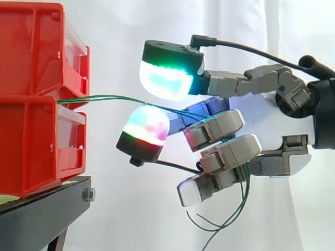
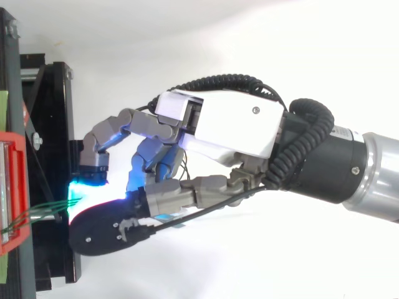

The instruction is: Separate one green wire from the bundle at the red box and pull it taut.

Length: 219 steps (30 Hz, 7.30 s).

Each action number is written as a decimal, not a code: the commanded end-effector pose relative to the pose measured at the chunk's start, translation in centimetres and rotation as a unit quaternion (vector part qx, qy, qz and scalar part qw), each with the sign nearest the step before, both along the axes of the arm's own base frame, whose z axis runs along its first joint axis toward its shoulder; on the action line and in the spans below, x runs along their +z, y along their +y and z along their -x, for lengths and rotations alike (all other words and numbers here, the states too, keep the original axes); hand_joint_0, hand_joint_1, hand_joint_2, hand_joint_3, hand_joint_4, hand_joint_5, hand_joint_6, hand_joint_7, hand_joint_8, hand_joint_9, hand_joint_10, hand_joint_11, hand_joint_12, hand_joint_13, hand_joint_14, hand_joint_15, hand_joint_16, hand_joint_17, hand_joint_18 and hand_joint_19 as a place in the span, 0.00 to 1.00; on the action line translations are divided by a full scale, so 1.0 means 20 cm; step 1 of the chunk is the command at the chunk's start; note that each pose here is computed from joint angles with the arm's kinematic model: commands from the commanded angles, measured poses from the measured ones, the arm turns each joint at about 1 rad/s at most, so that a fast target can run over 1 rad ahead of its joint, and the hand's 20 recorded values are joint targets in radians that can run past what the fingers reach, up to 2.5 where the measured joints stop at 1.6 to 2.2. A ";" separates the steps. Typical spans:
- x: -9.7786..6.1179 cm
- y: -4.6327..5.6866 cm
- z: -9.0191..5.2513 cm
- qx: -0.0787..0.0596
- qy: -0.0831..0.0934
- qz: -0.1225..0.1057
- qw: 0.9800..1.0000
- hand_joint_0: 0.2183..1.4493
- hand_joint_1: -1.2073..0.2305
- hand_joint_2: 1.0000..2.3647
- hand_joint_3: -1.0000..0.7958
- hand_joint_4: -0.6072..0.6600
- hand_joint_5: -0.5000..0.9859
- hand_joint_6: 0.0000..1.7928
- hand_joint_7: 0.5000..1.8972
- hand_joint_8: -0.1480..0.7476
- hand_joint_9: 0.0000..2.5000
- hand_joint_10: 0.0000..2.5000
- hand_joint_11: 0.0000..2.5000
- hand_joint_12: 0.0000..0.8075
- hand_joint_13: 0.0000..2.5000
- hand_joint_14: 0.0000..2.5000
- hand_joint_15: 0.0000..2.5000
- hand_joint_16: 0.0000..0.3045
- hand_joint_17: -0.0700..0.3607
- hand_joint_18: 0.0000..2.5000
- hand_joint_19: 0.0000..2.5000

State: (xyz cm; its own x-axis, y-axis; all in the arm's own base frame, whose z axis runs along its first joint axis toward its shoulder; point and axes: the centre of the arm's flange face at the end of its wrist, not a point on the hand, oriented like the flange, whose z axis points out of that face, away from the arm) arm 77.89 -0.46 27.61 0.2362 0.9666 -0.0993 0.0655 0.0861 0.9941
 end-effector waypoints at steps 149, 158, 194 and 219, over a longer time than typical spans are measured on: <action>0.21 -0.12 -0.01 -0.005 0.030 0.013 0.999 0.39 0.26 0.00 0.28 0.62 0.19 0.50 0.30 0.51 0.43 0.03 0.63 0.44 0.44 0.01 0.38 0.15 0.41 0.33 0.18; 0.26 -0.14 -0.02 -0.008 0.021 0.013 1.000 0.28 0.50 0.00 0.28 0.63 0.19 0.50 0.31 0.51 0.45 0.04 0.61 0.46 0.47 0.01 0.38 0.16 0.42 0.35 0.20; 0.22 -0.12 -0.02 -0.006 0.020 0.016 1.000 0.37 0.28 0.00 0.28 0.62 0.19 0.52 0.31 0.52 0.45 0.05 0.62 0.44 0.47 0.01 0.39 0.15 0.41 0.37 0.19; 0.05 -0.21 -0.03 -0.014 -0.029 0.004 0.999 0.30 0.51 0.00 0.30 0.63 0.20 0.48 0.31 0.51 0.48 0.00 0.61 0.45 0.48 0.01 0.38 0.16 0.42 0.37 0.21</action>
State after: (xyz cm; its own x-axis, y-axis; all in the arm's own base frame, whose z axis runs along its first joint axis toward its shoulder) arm 77.86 -4.74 28.92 0.2645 0.9563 -0.1246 0.0856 0.1055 0.9907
